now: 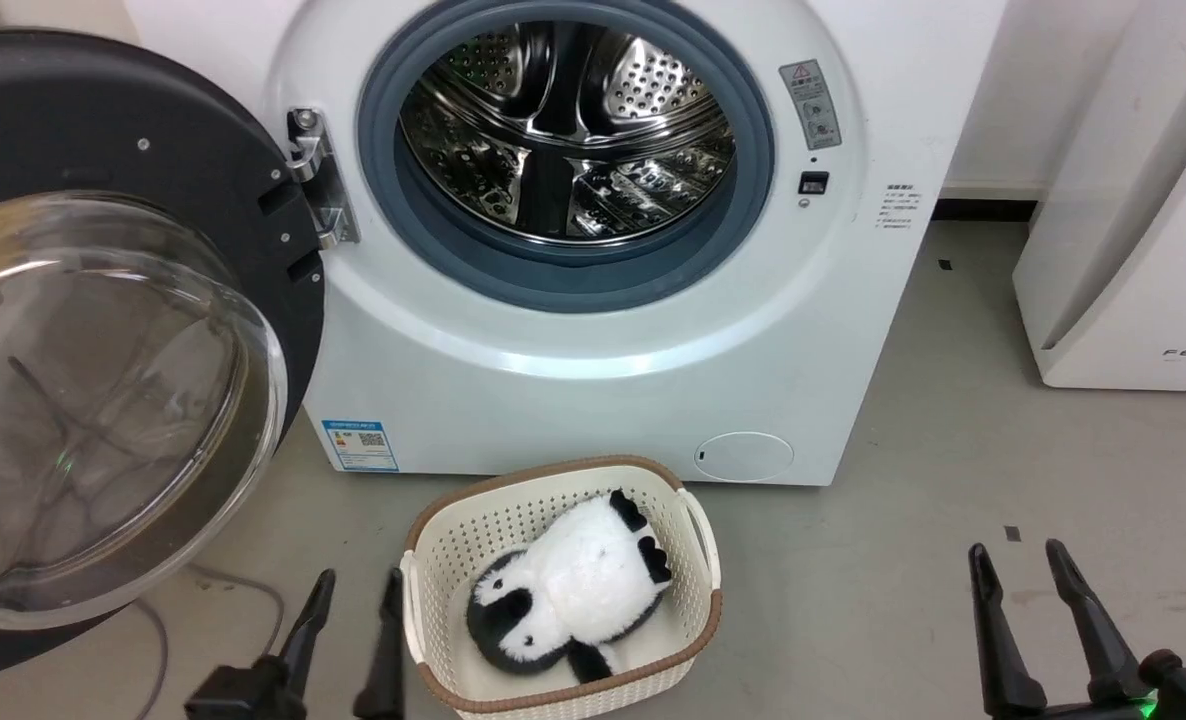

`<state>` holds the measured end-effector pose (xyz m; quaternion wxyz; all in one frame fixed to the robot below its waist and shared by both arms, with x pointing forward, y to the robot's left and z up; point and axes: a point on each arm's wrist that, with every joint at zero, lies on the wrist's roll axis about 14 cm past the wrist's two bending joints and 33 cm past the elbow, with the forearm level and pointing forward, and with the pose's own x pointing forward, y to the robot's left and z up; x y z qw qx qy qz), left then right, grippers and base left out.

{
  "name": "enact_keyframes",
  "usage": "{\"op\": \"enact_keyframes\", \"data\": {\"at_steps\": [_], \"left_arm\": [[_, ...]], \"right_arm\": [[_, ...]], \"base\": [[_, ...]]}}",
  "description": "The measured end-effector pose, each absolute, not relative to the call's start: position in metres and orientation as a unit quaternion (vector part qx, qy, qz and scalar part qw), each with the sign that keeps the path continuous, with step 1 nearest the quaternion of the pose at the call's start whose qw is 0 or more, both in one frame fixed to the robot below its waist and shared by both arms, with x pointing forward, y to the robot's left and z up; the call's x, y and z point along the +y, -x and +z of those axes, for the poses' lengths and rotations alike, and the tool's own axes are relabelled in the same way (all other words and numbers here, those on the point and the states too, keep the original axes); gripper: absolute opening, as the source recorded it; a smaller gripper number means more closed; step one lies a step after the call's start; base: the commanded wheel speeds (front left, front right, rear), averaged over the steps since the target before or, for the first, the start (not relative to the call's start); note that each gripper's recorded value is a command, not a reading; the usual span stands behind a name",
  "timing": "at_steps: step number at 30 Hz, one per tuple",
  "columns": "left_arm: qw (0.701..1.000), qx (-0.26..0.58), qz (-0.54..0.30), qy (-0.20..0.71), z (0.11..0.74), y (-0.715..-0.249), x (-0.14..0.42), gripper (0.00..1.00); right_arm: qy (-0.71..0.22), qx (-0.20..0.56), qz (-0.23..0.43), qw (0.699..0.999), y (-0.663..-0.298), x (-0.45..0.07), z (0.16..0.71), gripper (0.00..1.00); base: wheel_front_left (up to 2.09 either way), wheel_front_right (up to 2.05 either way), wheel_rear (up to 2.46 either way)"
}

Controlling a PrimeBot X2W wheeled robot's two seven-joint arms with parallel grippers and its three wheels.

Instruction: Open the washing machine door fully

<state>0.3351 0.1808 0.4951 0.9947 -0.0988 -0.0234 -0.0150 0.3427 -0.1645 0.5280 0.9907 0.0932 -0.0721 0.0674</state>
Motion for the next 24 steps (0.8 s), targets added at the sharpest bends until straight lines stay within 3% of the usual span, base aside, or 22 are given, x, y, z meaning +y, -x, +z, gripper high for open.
{"op": "enact_keyframes", "data": {"at_steps": [20,21,24], "left_arm": [[0.999,-0.014,-0.016,0.028,0.490,-0.334,0.177,1.00],[0.999,-0.014,-0.016,0.029,0.490,-0.334,0.177,0.00],[0.999,-0.013,-0.017,0.028,0.490,-0.334,0.177,0.00]], "right_arm": [[-0.022,-0.039,0.047,0.998,-0.342,-0.175,0.506,1.00],[-0.022,-0.039,0.047,0.998,-0.342,-0.175,0.507,0.00],[-0.022,-0.040,0.048,0.998,-0.342,-0.175,0.507,0.00]], "base": [[0.00,0.00,0.00],[0.00,0.00,0.00],[0.00,0.00,0.00]]}}
